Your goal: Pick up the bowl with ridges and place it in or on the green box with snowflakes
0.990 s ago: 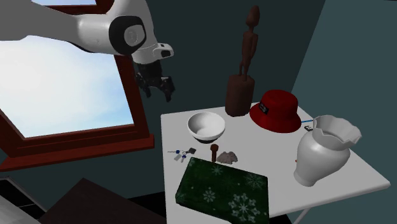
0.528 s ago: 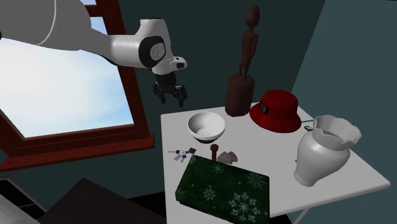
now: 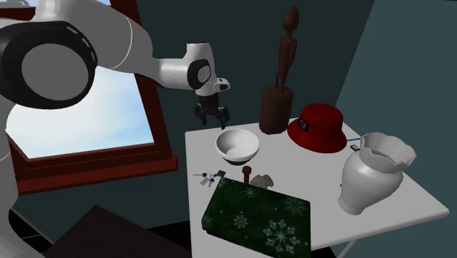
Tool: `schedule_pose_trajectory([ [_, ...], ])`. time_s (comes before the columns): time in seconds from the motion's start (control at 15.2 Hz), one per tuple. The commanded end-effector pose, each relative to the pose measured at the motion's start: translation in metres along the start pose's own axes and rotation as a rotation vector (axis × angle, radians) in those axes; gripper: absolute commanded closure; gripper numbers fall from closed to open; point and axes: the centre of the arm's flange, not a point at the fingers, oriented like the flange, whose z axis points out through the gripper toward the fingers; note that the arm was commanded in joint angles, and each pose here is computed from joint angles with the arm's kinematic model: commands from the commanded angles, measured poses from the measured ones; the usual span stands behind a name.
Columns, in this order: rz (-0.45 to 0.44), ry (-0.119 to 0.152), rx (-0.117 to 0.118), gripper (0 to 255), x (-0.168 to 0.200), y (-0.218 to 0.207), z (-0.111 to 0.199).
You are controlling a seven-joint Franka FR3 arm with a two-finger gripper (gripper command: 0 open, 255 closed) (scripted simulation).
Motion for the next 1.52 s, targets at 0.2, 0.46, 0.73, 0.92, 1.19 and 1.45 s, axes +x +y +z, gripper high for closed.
schedule_pose_trajectory([
  [0.2,0.010,-0.012,-0.013,0,0.021,0.002,0.038],
  [0.46,0.010,-0.012,-0.013,0,0.021,0.003,0.059],
  [0.73,0.010,-0.012,-0.013,0,0.021,0.003,0.067],
  [0.92,0.010,-0.012,-0.013,0,0.021,0.003,0.067],
  [1.19,0.010,-0.012,-0.013,255,0.021,0.003,0.067],
  [1.45,0.010,-0.012,-0.013,255,0.021,0.003,0.067],
])
